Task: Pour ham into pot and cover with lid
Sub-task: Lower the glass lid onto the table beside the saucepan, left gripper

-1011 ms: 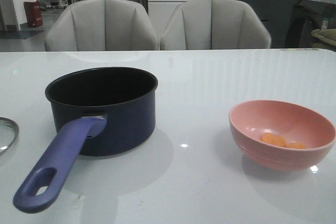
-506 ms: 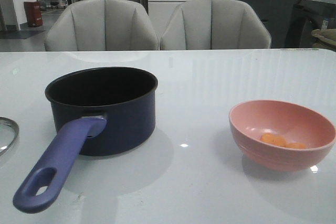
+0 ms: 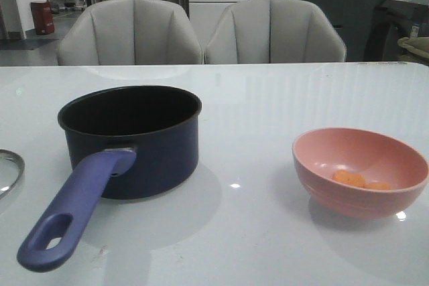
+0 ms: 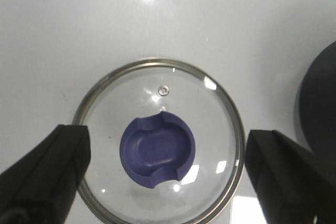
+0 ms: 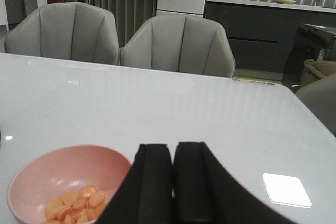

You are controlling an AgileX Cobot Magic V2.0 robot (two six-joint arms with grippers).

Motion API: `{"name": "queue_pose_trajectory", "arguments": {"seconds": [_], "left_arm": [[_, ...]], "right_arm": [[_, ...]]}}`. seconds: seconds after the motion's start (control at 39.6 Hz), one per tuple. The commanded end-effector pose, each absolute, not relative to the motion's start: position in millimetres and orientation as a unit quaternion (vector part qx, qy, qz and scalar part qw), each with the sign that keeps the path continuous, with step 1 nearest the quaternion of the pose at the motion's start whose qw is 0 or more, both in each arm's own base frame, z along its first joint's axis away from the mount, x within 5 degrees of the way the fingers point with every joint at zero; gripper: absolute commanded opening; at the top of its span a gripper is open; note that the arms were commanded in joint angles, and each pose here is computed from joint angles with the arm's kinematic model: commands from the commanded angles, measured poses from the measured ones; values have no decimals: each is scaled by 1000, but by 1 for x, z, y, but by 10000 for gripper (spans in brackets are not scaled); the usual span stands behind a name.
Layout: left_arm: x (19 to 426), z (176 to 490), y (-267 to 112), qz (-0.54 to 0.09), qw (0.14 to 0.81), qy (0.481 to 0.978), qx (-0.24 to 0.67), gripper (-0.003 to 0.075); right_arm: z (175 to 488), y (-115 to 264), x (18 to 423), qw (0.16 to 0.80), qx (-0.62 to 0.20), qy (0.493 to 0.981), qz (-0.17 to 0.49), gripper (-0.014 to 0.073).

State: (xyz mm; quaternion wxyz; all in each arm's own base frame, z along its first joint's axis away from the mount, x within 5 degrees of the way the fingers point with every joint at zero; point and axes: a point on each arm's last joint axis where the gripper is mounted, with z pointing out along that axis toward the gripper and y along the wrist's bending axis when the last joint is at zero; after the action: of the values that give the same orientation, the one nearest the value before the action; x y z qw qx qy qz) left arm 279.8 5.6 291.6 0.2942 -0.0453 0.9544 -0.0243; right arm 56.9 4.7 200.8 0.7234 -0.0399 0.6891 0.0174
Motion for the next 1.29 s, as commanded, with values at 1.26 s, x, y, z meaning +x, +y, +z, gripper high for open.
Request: {"name": "queue_pose_trajectory", "arguments": {"seconds": [1.26], "left_arm": [[32, 306, -4, -61, 678, 732, 37, 480]], "right_arm": [[208, 5, 55, 754, -38, 655, 17, 148]]}}
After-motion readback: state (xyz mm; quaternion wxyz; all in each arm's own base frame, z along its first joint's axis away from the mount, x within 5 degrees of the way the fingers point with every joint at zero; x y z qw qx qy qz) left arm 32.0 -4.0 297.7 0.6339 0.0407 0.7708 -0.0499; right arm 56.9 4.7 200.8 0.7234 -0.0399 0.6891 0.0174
